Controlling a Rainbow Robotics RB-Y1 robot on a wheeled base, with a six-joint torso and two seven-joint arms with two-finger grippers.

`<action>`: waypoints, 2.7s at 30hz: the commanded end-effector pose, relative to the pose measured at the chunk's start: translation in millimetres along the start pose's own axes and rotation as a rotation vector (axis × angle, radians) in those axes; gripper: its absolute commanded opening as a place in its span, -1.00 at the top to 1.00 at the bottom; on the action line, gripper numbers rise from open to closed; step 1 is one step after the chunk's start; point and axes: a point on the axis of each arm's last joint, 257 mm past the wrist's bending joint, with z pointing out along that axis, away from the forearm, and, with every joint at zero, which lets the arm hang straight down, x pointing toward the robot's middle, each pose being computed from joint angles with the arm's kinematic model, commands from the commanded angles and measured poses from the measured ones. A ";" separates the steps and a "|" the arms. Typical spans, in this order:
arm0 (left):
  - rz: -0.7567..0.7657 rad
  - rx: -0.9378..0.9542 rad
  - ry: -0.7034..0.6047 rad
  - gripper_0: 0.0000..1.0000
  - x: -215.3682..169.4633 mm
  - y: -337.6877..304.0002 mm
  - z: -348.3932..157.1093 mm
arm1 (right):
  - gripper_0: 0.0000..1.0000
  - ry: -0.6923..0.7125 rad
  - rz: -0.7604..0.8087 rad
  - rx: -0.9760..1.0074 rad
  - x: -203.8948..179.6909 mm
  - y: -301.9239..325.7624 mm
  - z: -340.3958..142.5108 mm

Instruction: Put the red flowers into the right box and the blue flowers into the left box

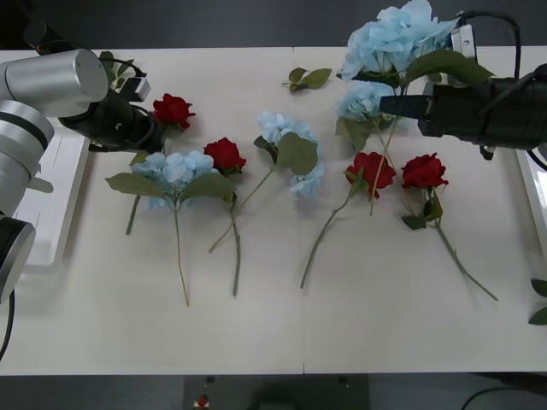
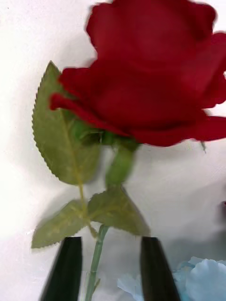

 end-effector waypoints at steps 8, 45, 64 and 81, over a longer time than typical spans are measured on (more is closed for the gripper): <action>0.126 0.102 -0.157 -1.00 -59.3 -8.2 -47.0 | 1.00 -0.163 -0.037 -0.189 -45.3 51.9 42.5; 0.484 1.095 -0.197 -1.00 1.4 -178.8 -206.5 | 1.00 -0.292 -0.072 -0.288 -71.2 99.3 141.4; 0.565 1.287 -0.201 -1.00 19.1 -275.2 -199.1 | 1.00 -0.290 -0.071 -0.301 -67.5 103.9 147.6; 0.582 1.238 -0.206 1.00 17.6 -303.2 -174.4 | 1.00 -0.301 -0.063 -0.307 -70.6 105.1 146.2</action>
